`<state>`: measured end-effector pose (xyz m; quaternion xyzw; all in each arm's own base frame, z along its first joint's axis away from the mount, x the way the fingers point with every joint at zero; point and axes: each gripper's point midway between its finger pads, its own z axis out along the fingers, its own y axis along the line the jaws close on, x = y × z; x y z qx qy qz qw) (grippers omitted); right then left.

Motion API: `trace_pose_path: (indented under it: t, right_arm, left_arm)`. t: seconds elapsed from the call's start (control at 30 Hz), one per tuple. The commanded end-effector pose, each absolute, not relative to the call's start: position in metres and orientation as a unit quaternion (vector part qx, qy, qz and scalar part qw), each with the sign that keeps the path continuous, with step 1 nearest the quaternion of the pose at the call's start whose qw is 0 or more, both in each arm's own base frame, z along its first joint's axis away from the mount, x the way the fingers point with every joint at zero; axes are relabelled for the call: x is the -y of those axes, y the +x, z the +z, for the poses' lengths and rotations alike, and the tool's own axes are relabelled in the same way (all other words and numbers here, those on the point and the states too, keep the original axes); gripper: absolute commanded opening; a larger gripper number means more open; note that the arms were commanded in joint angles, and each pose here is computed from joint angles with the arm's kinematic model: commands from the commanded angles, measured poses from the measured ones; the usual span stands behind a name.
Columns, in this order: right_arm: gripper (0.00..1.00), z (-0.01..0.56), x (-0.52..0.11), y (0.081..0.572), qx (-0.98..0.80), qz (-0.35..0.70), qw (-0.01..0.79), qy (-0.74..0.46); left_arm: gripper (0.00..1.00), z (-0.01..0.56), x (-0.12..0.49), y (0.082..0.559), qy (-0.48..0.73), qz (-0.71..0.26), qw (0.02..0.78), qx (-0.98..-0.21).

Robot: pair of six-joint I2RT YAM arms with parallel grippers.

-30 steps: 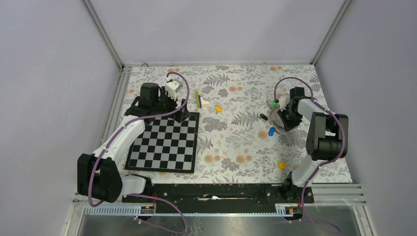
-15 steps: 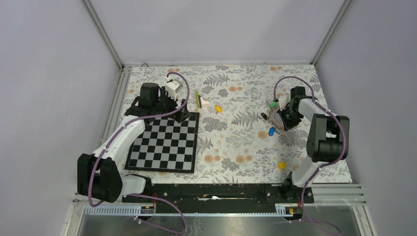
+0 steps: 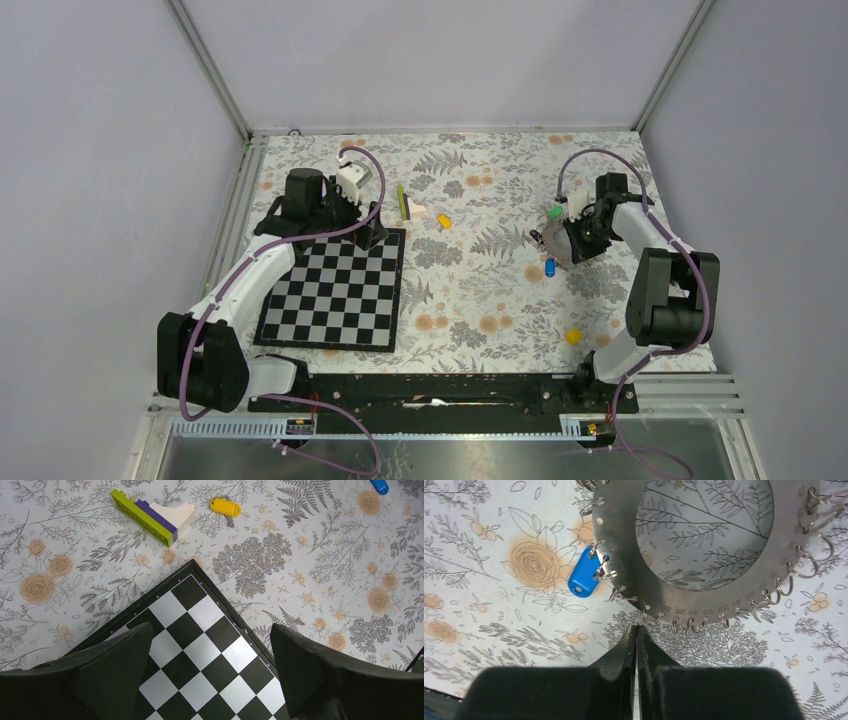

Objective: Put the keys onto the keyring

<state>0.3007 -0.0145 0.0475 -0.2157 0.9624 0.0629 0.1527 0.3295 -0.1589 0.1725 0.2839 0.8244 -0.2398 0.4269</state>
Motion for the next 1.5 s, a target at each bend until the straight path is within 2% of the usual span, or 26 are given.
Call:
trace_pose_path:
  t: [0.0, 0.4, 0.87, 1.1, 1.33, 1.47]
  right_arm:
    - [0.0, 0.072, 0.0, 0.304, -0.951, 0.1, 0.184, -0.227]
    - [0.0, 0.135, -0.031, 0.307, -0.909, 0.164, 0.261, -0.281]
    - [0.0, 0.217, -0.107, 0.299, -0.809, 0.251, 0.358, -0.394]
    - [0.0, 0.251, -0.154, 0.294, -0.742, 0.31, 0.397, -0.443]
    - [0.0, 0.278, -0.187, 0.288, -0.682, 0.374, 0.433, -0.455]
    - [0.0, 0.292, -0.199, 0.279, -0.653, 0.403, 0.45, -0.457]
  left_arm:
    - [0.99, 0.193, 0.169, 0.331, 0.3, -0.259, 0.448, -0.801]
    - [0.92, 0.199, 0.225, 0.314, 0.391, -0.293, 0.436, -0.756]
    - [0.89, 0.273, 0.304, 0.316, 0.482, -0.357, 0.444, -0.666]
    - [0.8, 0.296, 0.336, 0.311, 0.514, -0.394, 0.441, -0.621]
    - [0.7, 0.293, 0.352, 0.285, 0.567, -0.429, 0.425, -0.56]
    - [0.59, 0.296, 0.365, 0.272, 0.576, -0.452, 0.41, -0.544]
